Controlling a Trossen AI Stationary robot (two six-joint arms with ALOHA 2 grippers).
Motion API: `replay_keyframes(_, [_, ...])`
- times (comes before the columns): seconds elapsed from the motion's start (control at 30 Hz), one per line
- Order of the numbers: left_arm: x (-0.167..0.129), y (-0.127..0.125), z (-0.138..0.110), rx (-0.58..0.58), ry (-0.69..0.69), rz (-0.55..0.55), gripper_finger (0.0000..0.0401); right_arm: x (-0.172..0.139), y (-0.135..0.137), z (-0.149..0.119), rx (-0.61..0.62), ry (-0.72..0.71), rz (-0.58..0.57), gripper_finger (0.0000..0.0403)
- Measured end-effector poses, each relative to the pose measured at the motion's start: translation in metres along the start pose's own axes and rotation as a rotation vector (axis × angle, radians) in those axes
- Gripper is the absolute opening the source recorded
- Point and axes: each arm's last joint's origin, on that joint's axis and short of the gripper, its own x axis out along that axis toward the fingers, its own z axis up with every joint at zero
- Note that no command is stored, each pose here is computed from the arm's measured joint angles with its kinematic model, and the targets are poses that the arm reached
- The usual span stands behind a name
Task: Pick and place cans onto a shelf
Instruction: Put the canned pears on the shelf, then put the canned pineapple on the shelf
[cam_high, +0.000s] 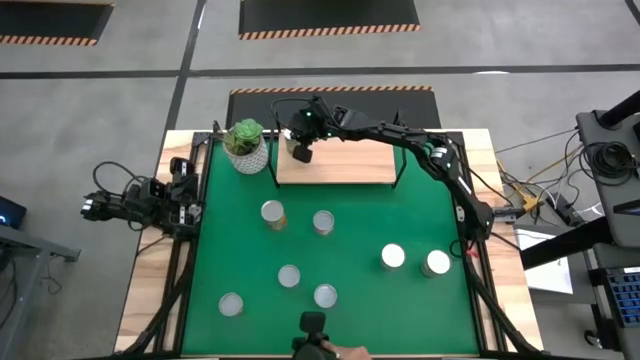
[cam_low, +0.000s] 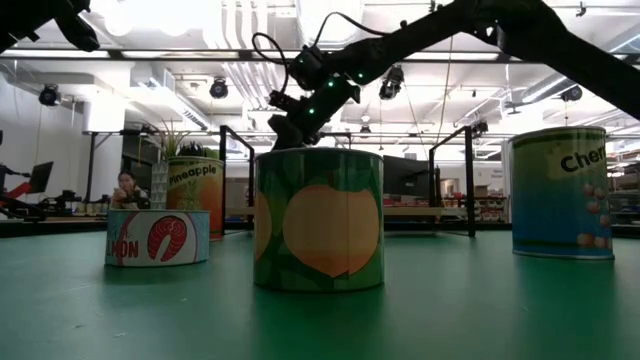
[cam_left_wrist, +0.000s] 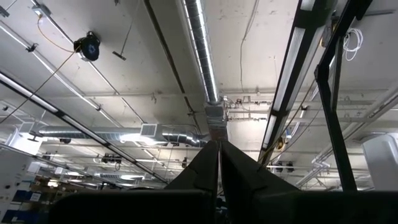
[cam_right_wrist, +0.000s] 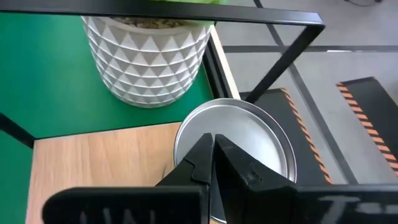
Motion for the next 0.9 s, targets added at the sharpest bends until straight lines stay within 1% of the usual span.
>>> replay_keyframes(0.23, [0.0, 0.0, 0.0, 0.0, 0.0, 0.0, 0.0, -0.012, 0.002, 0.01, -0.01, -0.037, -0.011, 0.0008])
replay_keyframes(0.37, [0.0, 0.0, 0.0, 0.019, -0.001, 0.0, 0.0, -0.036, 0.009, 0.028, -0.017, -0.075, -0.003, 0.0008])
replay_keyframes(0.47, [0.0, 0.0, 0.0, 0.026, 0.0, 0.0, 0.0, -0.055, 0.024, 0.039, -0.021, -0.096, 0.027, 0.0008])
replay_keyframes(0.57, [0.0, 0.0, 0.0, 0.026, 0.0, 0.0, 0.0, -0.073, 0.048, 0.046, -0.038, -0.111, 0.073, 0.0008])
replay_keyframes(0.7, [0.0, 0.0, 0.0, 0.027, 0.003, -0.002, 0.0, -0.099, 0.092, 0.05, -0.074, -0.155, 0.149, 0.0008])
replay_keyframes(0.8, [0.0, 0.0, 0.0, 0.028, 0.004, -0.003, 0.0, -0.112, 0.128, 0.042, -0.08, -0.222, 0.202, 0.0008])
replay_keyframes(0.9, [0.0, 0.0, 0.0, 0.026, 0.003, -0.004, 0.0, -0.117, 0.164, 0.023, -0.066, -0.322, 0.255, 0.0008])
